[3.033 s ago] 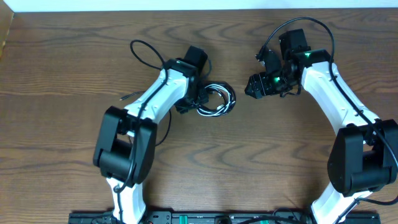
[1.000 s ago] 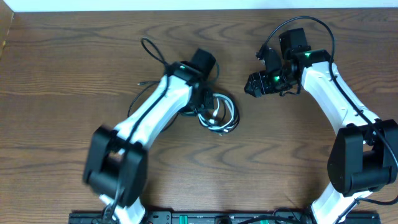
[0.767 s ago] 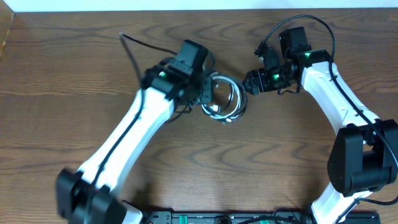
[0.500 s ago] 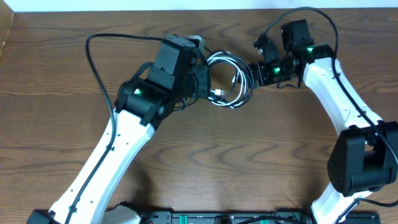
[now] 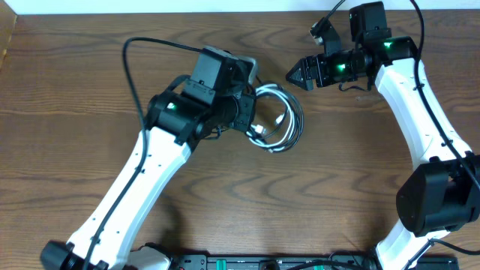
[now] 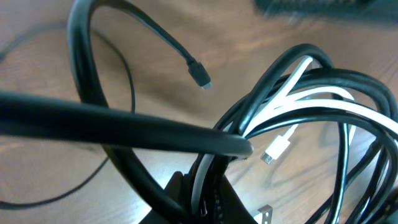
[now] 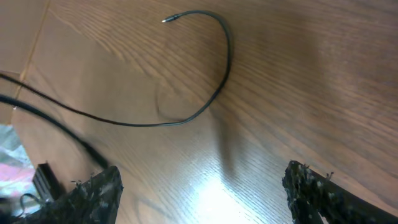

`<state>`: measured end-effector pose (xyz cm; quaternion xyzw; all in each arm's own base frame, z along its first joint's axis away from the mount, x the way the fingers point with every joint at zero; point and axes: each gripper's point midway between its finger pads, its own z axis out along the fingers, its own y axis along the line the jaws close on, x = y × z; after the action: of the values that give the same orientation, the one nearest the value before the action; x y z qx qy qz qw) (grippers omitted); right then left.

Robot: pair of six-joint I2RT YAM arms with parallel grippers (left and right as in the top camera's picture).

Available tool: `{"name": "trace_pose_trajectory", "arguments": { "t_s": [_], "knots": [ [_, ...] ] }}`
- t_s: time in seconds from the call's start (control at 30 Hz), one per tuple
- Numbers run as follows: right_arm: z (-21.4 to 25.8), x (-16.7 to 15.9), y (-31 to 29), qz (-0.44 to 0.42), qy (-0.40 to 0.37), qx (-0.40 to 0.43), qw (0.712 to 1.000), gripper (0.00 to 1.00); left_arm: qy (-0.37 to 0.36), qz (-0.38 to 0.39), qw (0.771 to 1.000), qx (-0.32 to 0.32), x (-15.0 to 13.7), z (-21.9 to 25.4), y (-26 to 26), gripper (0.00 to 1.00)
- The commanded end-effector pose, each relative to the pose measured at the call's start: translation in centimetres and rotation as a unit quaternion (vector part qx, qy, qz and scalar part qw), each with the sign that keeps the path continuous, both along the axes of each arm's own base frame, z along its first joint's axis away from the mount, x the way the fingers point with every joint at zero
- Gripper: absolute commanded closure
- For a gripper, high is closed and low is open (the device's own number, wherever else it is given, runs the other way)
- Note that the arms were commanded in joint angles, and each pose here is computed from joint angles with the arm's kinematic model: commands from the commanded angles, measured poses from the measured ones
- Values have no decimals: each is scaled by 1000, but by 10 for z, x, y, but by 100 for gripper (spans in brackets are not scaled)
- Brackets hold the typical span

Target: Untangle cables

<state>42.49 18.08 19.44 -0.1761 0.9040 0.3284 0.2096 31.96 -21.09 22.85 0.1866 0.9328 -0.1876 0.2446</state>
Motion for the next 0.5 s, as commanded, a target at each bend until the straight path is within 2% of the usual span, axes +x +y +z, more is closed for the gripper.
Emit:
{"name": "trace_pose_trajectory", "arguments": {
  "t_s": [0.0, 0.13, 0.27, 0.37, 0.47],
  "knots": [
    [22, -2, 5, 17, -25, 22, 999, 20, 34, -30, 999, 26, 0, -23, -3, 93],
    [21, -2, 4, 16, -25, 19, 999, 20, 114, -30, 991, 66, -16, -60, 6, 93],
    [17, 3, -1, 4, -30, -2, 1000, 20, 167, -19, 980, 110, -32, -76, 25, 93],
    [17, 5, -1, 1, -35, -3, 999, 20, 185, 8, 974, 132, -34, -66, 49, 92],
    [18, 7, -2, 0, -40, -3, 999, 20, 163, 38, 976, 139, -19, -43, 66, 92]
  ]
}}
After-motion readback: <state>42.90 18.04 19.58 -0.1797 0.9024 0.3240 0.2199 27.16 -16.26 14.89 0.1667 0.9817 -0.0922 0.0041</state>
